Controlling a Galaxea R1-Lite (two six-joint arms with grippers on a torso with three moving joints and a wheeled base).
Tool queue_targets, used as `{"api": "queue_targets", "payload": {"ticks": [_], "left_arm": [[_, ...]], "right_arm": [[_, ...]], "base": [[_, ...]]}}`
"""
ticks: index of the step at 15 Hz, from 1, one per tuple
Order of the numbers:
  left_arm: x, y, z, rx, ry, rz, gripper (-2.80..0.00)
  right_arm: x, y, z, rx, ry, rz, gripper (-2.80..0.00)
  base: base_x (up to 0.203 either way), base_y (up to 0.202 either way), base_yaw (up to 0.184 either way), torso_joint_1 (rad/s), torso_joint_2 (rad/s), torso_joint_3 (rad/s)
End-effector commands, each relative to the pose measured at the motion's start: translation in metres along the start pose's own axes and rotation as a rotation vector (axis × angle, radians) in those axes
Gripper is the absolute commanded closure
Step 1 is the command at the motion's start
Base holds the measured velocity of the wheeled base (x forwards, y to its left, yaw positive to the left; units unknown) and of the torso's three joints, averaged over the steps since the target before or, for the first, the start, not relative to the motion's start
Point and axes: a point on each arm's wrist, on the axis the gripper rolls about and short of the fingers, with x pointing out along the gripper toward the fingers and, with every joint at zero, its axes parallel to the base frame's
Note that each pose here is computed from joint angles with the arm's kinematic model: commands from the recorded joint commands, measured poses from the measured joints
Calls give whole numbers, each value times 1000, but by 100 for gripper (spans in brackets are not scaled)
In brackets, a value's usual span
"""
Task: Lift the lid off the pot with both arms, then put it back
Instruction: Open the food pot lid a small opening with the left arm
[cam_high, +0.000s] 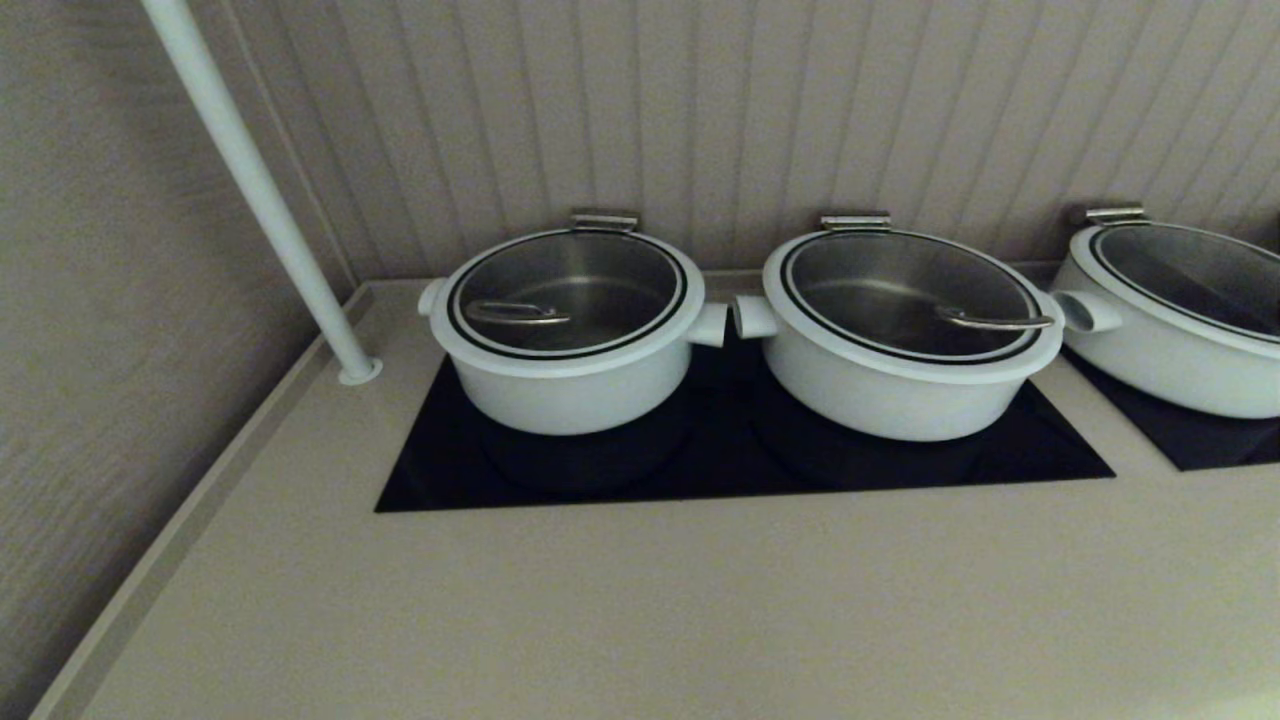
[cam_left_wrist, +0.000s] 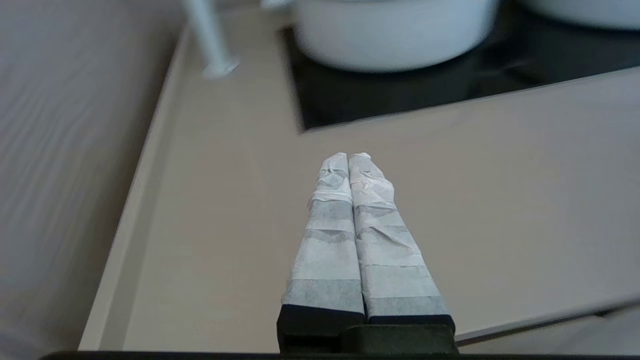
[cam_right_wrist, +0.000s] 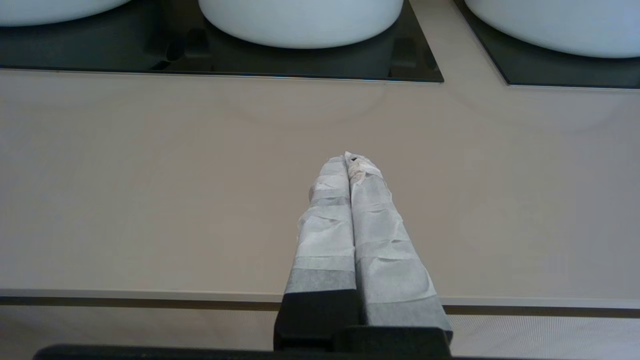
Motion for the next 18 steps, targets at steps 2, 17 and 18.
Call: {"api": "queue_targets", "payload": {"ticks": [2, 17, 18], "left_arm": [[-4, -1, 14, 45, -13, -80, 0], [62, 19, 131, 171, 66, -240, 0], [66, 19, 130, 173, 81, -245, 0]], "right_arm": [[0, 0, 0, -1, 0, 1, 0], [0, 0, 0, -19, -1, 3, 0], [0, 0, 0, -15, 0, 3, 0]], "base": [[0, 0, 0, 0, 0, 0], [0, 0, 0, 0, 0, 0], [0, 0, 0, 0, 0, 0]]}}
